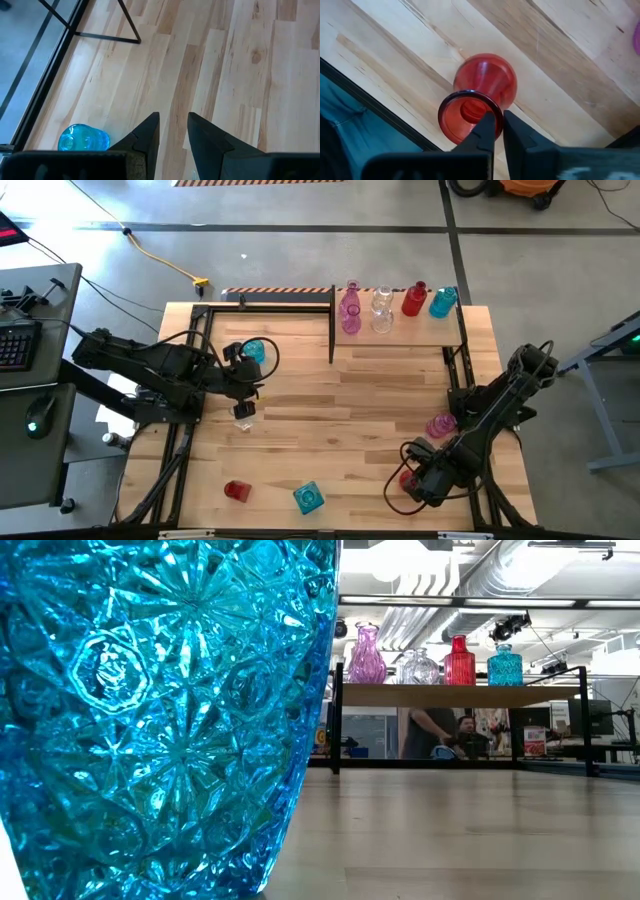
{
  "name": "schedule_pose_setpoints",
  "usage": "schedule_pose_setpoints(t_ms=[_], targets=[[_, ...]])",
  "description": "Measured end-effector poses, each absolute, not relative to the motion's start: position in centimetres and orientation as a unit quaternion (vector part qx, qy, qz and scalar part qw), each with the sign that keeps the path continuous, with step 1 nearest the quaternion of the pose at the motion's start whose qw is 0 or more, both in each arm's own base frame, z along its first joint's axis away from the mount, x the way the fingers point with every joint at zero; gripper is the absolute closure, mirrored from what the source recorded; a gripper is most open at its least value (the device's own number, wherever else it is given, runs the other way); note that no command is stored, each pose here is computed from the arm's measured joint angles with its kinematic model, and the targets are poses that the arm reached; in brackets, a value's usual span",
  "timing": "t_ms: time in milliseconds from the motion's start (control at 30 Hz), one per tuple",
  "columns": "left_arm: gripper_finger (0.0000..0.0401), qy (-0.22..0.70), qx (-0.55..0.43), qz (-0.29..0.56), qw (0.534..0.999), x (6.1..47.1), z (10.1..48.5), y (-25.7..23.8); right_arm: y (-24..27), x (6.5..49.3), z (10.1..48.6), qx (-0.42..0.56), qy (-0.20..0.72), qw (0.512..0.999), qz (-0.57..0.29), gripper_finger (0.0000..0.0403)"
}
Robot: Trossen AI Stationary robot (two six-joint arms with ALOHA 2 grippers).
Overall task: Sort vases onto shelf
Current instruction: Put the right red vase on the shelf aligned with the other red vase
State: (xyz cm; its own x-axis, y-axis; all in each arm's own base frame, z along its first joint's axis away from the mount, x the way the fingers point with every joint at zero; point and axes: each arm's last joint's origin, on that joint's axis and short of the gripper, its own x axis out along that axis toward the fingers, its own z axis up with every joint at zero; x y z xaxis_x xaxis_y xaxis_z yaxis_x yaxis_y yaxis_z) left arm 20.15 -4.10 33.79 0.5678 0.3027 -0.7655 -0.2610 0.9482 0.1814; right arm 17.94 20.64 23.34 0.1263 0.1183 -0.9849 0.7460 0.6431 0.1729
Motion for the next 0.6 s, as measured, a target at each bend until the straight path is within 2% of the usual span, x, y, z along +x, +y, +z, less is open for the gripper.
schedule_pose_setpoints(t_ms=[600], targets=[[0.0311,0.437,0.024,0.159,0.885,20.15,33.8,-4.1,20.63,17.94,23.35,0.325,0.625,0.677,-0.214,0.0403]])
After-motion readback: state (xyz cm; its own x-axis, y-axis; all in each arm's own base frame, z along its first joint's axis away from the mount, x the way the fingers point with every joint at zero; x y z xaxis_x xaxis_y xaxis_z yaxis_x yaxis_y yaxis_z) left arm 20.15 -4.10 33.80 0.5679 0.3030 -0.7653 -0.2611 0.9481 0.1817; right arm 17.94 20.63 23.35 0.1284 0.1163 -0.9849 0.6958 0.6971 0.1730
